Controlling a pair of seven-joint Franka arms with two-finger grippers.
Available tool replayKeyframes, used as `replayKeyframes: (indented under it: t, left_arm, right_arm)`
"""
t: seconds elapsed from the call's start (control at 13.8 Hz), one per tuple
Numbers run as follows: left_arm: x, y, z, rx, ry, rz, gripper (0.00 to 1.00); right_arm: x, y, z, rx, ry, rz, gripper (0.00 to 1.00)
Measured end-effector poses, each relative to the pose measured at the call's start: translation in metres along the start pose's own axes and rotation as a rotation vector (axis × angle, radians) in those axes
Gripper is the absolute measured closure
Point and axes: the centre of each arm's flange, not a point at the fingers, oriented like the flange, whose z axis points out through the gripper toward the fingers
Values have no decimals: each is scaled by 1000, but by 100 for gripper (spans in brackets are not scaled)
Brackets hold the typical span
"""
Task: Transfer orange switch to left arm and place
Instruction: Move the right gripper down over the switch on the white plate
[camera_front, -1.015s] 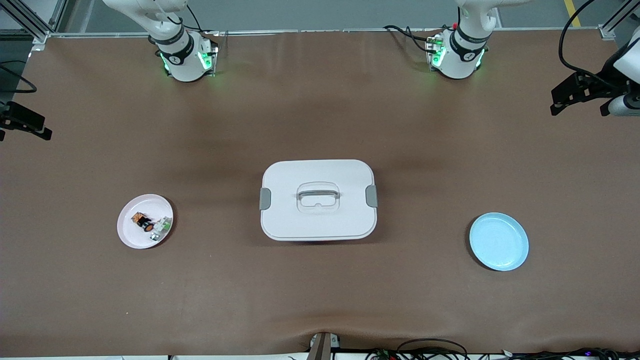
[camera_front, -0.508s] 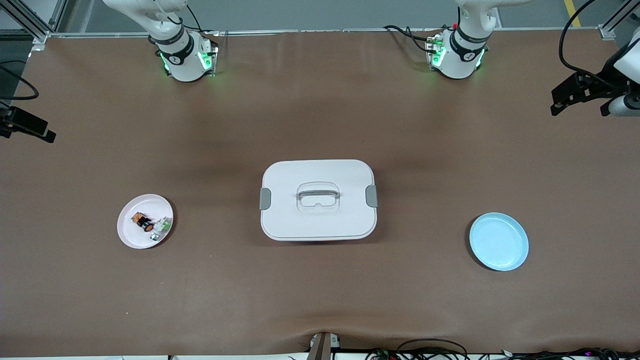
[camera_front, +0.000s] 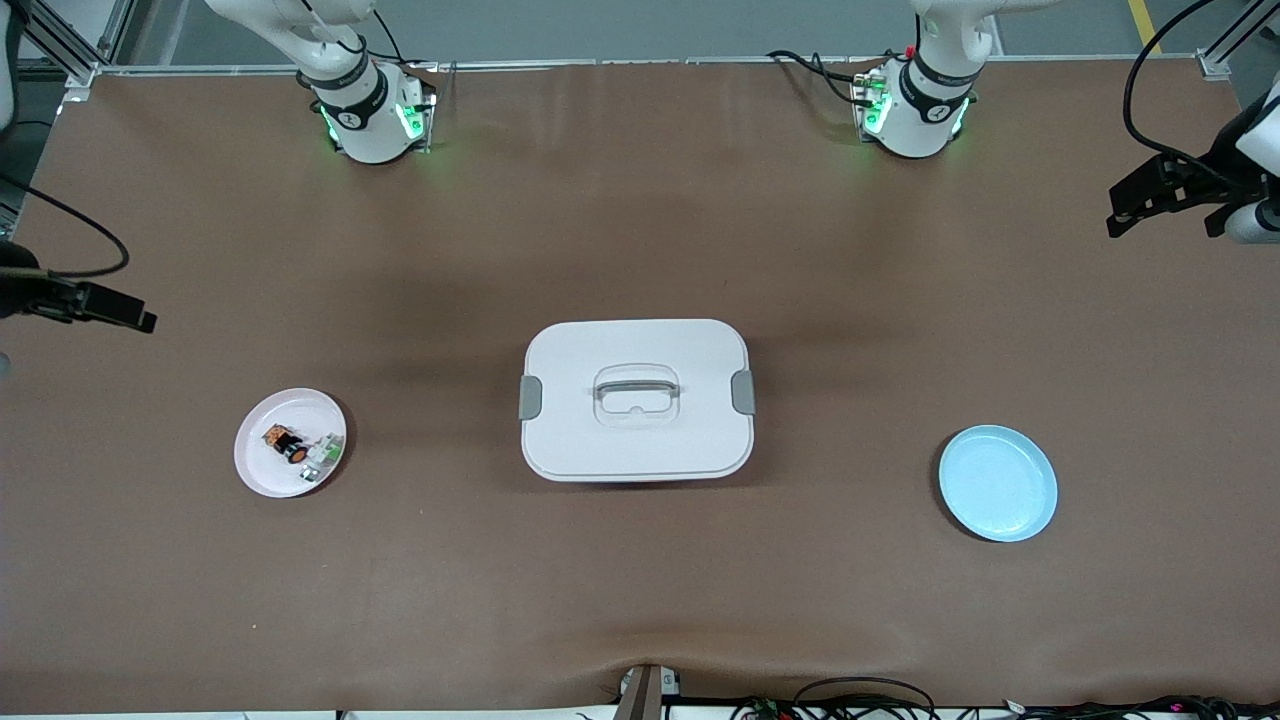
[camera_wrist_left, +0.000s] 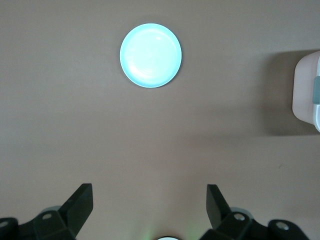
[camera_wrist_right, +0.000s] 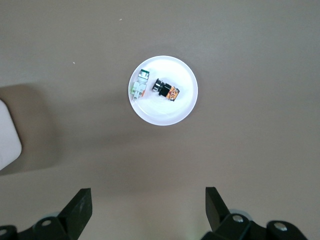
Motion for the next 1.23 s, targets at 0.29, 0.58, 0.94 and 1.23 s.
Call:
replayKeyframes:
  t: [0.29, 0.58, 0.94, 1.23]
  left_arm:
    - [0, 1, 1, -1, -3, 3, 0]
    - [2, 3, 4, -1, -10, 7, 0]
    - [4, 6, 7, -2, -14, 12, 0]
    - [3, 7, 7, -2, -16, 14, 0]
  right_arm:
    - [25, 4, 30, -2, 4, 10, 0]
    - [36, 6, 48, 15, 21, 24, 0]
    - [51, 8, 107, 43, 61, 54, 0]
    - [56, 20, 149, 49, 77, 233, 0]
